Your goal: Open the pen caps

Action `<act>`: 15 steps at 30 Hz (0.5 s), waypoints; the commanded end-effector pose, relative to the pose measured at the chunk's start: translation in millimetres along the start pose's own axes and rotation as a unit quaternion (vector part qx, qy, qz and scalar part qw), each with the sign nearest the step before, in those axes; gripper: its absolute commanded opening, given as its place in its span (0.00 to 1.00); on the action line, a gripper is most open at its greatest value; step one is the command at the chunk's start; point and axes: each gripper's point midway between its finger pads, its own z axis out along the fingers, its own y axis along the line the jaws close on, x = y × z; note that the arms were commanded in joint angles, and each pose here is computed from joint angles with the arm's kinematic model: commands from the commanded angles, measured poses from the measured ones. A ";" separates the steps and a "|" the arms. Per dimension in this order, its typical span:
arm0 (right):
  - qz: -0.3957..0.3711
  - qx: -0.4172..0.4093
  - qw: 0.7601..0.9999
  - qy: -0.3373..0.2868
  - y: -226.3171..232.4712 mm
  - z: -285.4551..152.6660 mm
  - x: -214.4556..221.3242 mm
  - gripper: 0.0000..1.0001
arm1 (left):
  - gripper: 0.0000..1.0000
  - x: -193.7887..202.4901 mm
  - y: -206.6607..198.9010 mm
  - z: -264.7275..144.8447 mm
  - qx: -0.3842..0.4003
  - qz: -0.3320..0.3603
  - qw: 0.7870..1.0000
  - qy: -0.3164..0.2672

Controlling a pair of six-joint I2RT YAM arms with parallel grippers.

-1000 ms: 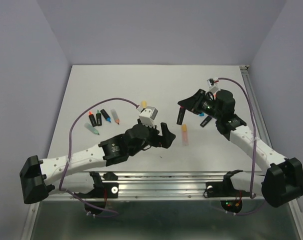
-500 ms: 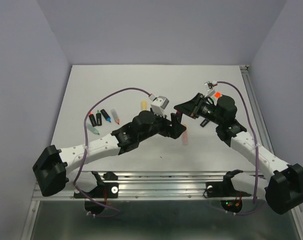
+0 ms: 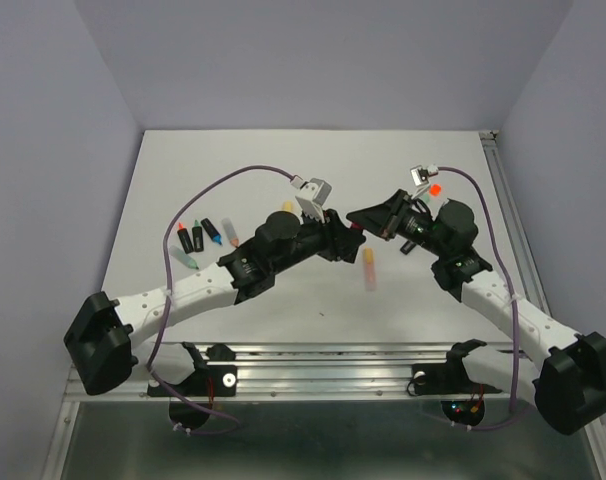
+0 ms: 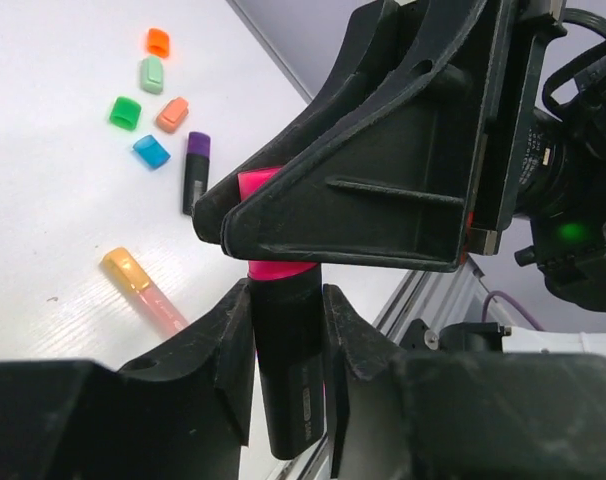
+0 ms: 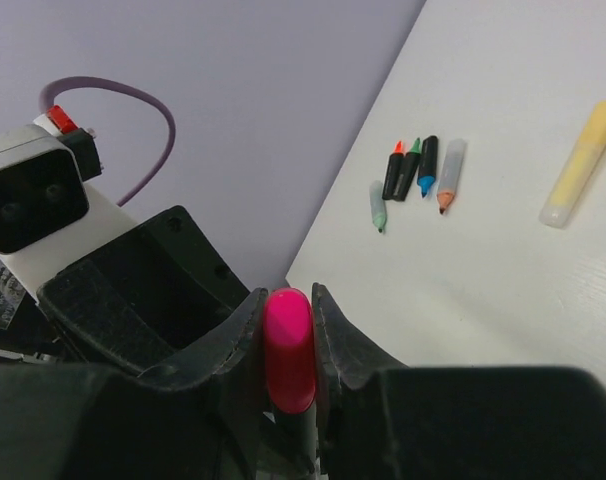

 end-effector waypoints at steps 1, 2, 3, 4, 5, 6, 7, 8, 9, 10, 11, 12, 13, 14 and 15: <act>-0.024 -0.061 0.998 -0.025 28.8 -4.0 -8.2 0.01 | 0.27 -19.3 -40.9 -11.9 0.086 0.009 0.996 -0.021; -0.032 -0.075 0.996 -0.029 35.0 -5.2 -9.7 0.01 | 0.27 -15.0 -41.0 -13.4 0.090 0.006 0.996 -0.017; -0.031 -0.079 0.996 -0.030 36.0 -5.1 -10.0 0.01 | 0.26 -15.7 -44.1 -15.1 0.100 0.005 0.995 -0.019; -0.028 -0.081 0.996 -0.030 36.5 -5.2 -9.8 0.01 | 0.21 -17.2 -46.4 -18.0 0.105 0.003 0.994 -0.022; -0.032 -0.087 0.995 -0.029 38.8 -5.7 -9.7 0.01 | 0.05 -14.5 -45.0 -19.3 0.106 -0.001 0.994 -0.019; -0.032 -0.088 0.995 -0.026 38.8 -4.9 -9.1 0.01 | 0.00 -15.2 -47.1 -21.2 0.111 -0.001 0.994 -0.020; -0.035 -0.088 0.995 -0.026 38.9 -5.0 -9.3 0.01 | 0.00 -16.1 -51.1 -23.8 0.121 0.000 0.992 -0.022; -0.043 -0.089 0.995 -0.023 39.3 -5.0 -8.6 0.01 | 0.00 -16.0 -51.8 -28.7 0.126 0.000 0.992 -0.025; -0.048 -0.090 0.994 -0.024 40.3 -5.4 -9.2 0.01 | 0.00 -16.1 -54.3 -32.6 0.134 -0.003 0.991 -0.028; -0.052 -0.089 0.994 -0.024 40.2 -5.4 -9.4 0.01 | 0.00 -24.7 -61.1 -40.5 0.149 -0.003 0.988 -0.047; -0.056 -0.088 0.994 -0.028 41.5 -5.8 -11.3 0.01 | 0.00 -18.6 -58.0 -44.2 0.150 -0.007 0.988 -0.046; -0.057 -0.085 0.994 -0.036 39.8 -5.9 -13.2 0.01 | 0.00 -18.2 -58.3 -47.8 0.154 -0.012 0.987 -0.049; -0.056 -0.083 0.994 -0.045 40.0 -6.3 -16.0 0.01 | 0.00 -20.0 -60.2 -52.0 0.161 -0.014 0.985 -0.057; -0.054 -0.082 0.994 -0.054 40.7 -6.6 -18.9 0.01 | 0.00 -23.4 -64.4 -60.0 0.171 -0.015 0.983 -0.064; -0.062 -0.081 0.992 -0.075 41.9 -7.1 -26.4 0.01 | 0.00 -16.7 -60.1 -62.9 0.167 -0.031 0.984 -0.059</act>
